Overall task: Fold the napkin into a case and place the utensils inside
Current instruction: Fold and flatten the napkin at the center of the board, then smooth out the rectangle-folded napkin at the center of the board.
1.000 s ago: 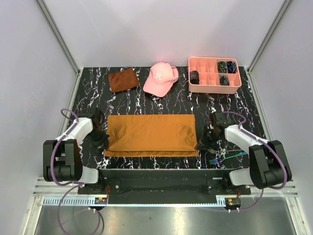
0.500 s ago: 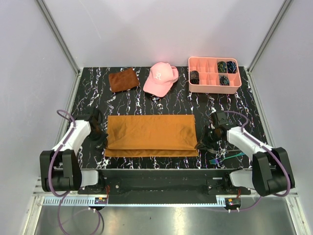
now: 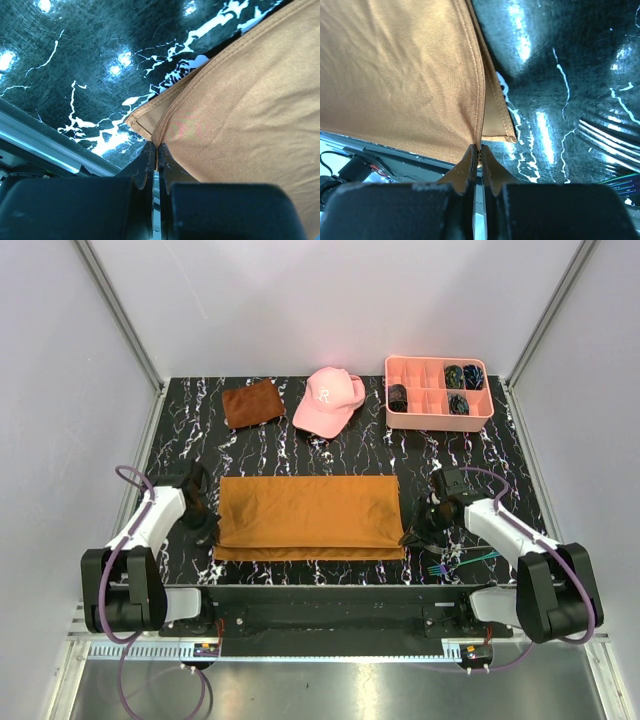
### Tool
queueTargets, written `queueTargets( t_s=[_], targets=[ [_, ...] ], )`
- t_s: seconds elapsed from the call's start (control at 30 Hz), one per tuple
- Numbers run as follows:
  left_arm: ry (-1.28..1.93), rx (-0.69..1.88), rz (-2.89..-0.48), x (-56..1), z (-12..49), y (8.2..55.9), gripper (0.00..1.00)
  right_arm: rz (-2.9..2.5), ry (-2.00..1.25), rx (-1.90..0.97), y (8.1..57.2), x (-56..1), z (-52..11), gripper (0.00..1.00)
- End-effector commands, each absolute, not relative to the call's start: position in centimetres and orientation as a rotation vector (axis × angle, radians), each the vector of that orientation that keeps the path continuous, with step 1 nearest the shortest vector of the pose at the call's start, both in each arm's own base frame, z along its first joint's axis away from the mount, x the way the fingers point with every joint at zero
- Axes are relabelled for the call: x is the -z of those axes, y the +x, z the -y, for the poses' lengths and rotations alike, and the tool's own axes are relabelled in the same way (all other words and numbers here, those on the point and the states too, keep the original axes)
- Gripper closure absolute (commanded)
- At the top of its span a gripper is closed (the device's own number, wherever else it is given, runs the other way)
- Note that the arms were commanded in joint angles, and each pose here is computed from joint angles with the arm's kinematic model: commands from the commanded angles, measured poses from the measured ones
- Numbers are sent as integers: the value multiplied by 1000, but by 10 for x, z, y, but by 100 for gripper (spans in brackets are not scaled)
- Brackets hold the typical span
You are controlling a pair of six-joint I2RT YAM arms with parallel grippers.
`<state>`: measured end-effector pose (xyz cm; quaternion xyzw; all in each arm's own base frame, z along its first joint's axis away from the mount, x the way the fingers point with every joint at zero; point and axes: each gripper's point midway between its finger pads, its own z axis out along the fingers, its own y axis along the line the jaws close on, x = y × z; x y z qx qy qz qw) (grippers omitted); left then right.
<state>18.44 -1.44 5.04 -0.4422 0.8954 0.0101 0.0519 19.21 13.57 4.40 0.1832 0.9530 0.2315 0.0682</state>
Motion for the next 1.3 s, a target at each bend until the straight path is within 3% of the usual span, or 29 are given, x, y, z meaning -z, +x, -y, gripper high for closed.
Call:
queueTargets(
  t_s=[0.0,0.33,0.6,0.7,0.77,0.87,0.93,0.97,1.13,1.17,1.27],
  targets=[
    [-1361,-140,-2706,-37,2,183,100,-2901,559,-664,193,-33,-134,91],
    [-1360,-185,-2738,-21,0,181,100,-2912,562,-636,199,-15,-133,89],
    [-1367,-156,-2747,-18,4,175,100,-2918,562,-633,200,-14,-133,81],
    [-1370,-106,-2730,-25,8,175,81,-2901,558,-624,200,-19,-132,77],
    [-1369,-36,-2728,-34,15,176,62,-2898,562,-606,200,-21,-129,76],
    [-1353,14,-2713,-52,19,172,49,-2876,549,-602,202,-34,-128,73],
    [-1328,29,-2678,-71,18,172,42,-2861,551,-600,204,-42,-128,67],
    [-1324,20,-2662,-78,16,171,33,-2834,541,-613,208,-50,-129,64],
    [-1254,101,-2546,-104,15,181,34,-2799,507,-652,214,-66,-133,54],
    [-1226,133,-2545,-103,17,185,39,-2796,493,-658,217,-67,-134,54],
    [-1153,313,-2578,-90,38,203,70,-2799,455,-695,221,-66,-139,54]
  ],
)
